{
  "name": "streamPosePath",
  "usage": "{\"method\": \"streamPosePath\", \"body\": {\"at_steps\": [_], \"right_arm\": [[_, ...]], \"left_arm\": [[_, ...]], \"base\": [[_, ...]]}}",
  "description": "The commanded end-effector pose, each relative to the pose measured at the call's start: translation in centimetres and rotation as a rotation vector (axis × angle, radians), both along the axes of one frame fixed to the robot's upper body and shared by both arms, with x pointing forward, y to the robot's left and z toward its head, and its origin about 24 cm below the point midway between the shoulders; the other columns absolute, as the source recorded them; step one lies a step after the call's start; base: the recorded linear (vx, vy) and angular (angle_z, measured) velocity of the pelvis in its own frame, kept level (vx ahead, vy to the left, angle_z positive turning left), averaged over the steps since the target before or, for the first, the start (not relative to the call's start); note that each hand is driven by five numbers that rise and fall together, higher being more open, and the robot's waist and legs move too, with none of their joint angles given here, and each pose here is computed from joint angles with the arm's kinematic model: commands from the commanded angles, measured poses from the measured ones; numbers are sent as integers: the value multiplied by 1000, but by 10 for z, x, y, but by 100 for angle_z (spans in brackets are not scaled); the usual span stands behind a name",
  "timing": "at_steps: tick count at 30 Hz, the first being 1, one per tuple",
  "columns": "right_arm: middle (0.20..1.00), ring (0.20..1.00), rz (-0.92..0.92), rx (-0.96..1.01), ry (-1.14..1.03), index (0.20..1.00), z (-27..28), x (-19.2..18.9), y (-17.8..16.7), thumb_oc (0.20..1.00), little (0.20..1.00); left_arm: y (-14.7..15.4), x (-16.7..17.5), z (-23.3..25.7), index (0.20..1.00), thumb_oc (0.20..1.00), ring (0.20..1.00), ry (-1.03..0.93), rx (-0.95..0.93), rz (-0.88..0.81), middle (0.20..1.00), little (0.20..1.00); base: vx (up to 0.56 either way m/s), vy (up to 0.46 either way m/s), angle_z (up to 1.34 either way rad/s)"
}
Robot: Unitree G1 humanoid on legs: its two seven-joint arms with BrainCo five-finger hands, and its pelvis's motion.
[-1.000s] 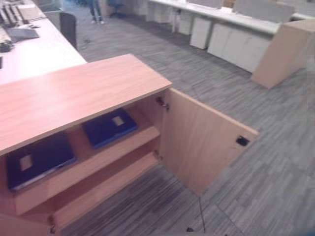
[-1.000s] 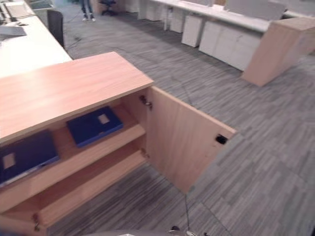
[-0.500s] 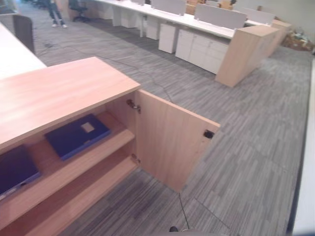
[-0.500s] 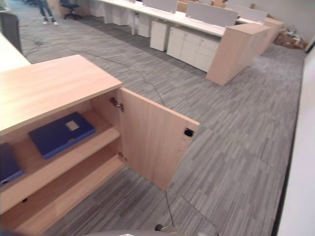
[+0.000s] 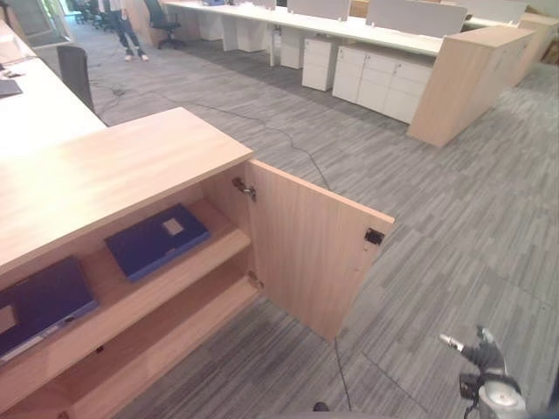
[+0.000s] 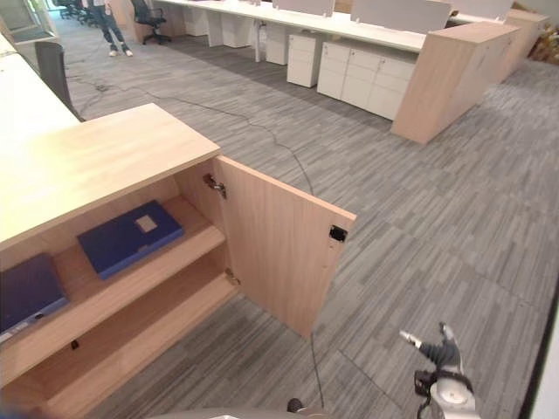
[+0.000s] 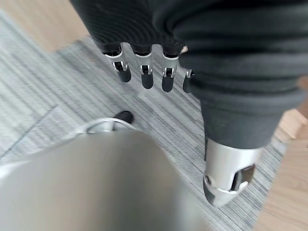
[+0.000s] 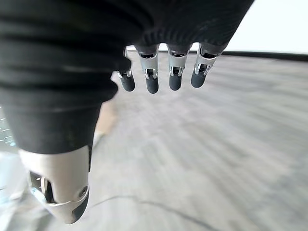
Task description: Put the empty folder in the office cabinet
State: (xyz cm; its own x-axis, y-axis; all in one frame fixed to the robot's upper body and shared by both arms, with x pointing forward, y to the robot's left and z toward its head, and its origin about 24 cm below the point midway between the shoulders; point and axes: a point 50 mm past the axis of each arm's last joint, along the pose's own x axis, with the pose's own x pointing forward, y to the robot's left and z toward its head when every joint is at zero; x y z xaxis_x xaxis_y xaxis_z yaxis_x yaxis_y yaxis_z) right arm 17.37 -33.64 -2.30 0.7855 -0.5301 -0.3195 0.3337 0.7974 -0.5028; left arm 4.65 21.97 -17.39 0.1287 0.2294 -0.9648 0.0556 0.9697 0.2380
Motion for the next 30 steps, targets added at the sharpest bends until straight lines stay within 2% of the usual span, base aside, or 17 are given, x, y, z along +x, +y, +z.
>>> {"method": "streamPosePath", "body": {"at_steps": [1, 3, 4, 6, 11, 22, 30], "right_arm": [[1000, 1000, 57, -85, -152, 1000, 32, 26, -1, 1000, 1000], [1000, 1000, 170, -134, -237, 1000, 61, 43, 5, 1000, 1000], [1000, 1000, 171, -134, -237, 1000, 61, 43, 5, 1000, 1000], [1000, 1000, 284, -95, -288, 1000, 76, 59, 15, 1000, 1000], [1000, 1000, 359, -29, -284, 1000, 81, 85, 23, 1000, 1000], [1000, 1000, 440, 53, -261, 1000, 86, 112, 35, 1000, 1000], [1000, 1000, 403, 147, -234, 1000, 72, 125, 42, 1000, 1000]], "left_arm": [[10, -1, 2, 1000, 1000, 1000, 11, 22, -29, 1000, 1000], [9, 0, 2, 1000, 1000, 1000, -4, 6, -40, 1000, 1000], [9, 0, 2, 1000, 1000, 1000, -4, 6, -40, 1000, 1000], [10, -1, 2, 1000, 1000, 1000, -6, -10, -53, 1000, 1000], [13, -3, 3, 1000, 1000, 1000, 14, -21, -71, 1000, 1000], [23, -19, 3, 1000, 1000, 1000, 73, 3, -49, 1000, 1000], [12, -32, 0, 1000, 1000, 1000, 86, -15, -45, 1000, 1000]], "base": [[-19, 9, 11], [-25, 9, 7], [-35, 6, 1], [-38, 10, 2], [-1, 0, -1], [-3, 0, 6], [-20, -13, 5]]}}
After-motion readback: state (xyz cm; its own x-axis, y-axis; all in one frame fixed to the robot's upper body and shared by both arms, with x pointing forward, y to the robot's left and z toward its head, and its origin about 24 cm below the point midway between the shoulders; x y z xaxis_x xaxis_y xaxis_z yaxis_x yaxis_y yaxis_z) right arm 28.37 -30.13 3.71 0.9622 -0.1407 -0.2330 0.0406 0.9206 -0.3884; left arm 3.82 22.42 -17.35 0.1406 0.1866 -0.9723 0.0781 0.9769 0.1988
